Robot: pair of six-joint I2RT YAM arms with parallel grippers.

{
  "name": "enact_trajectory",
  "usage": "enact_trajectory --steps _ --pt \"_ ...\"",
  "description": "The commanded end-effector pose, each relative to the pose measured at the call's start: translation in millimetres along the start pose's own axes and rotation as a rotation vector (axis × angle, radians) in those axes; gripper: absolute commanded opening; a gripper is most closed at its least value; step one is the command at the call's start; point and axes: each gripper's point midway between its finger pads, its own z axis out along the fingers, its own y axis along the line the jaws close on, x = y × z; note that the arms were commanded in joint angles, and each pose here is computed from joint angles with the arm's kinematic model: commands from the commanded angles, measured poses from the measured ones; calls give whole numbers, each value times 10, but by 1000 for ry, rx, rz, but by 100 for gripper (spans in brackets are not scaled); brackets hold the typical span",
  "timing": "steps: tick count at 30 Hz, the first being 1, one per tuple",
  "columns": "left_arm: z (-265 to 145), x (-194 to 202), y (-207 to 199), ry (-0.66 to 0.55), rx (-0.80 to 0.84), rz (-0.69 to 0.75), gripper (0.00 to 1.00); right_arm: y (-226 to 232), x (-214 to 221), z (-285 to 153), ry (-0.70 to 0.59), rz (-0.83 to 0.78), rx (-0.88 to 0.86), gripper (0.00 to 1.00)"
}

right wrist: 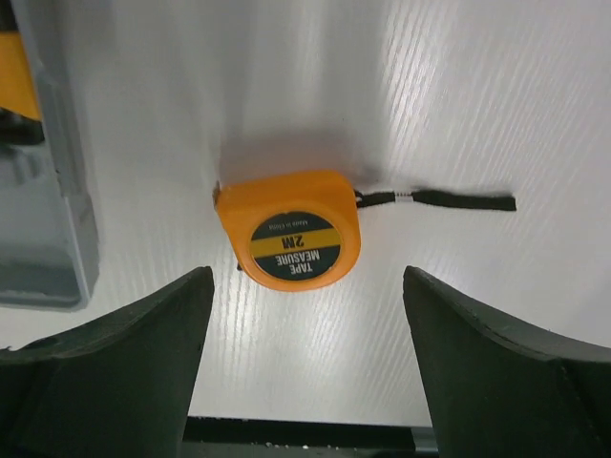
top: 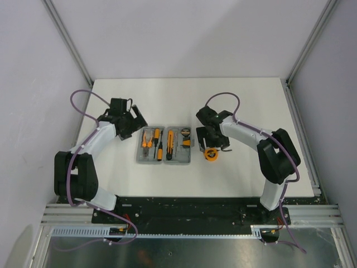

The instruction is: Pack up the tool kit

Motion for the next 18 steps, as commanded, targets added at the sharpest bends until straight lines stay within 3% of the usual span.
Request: enact_trajectory --steps 1,18 --pt "-62 -98 19 -44 6 -9 97 -29 196 30 70 -27 38 86" --pt "-29 -84 86 -30 -3 -25 96 28 73 489 59 -15 36 84"
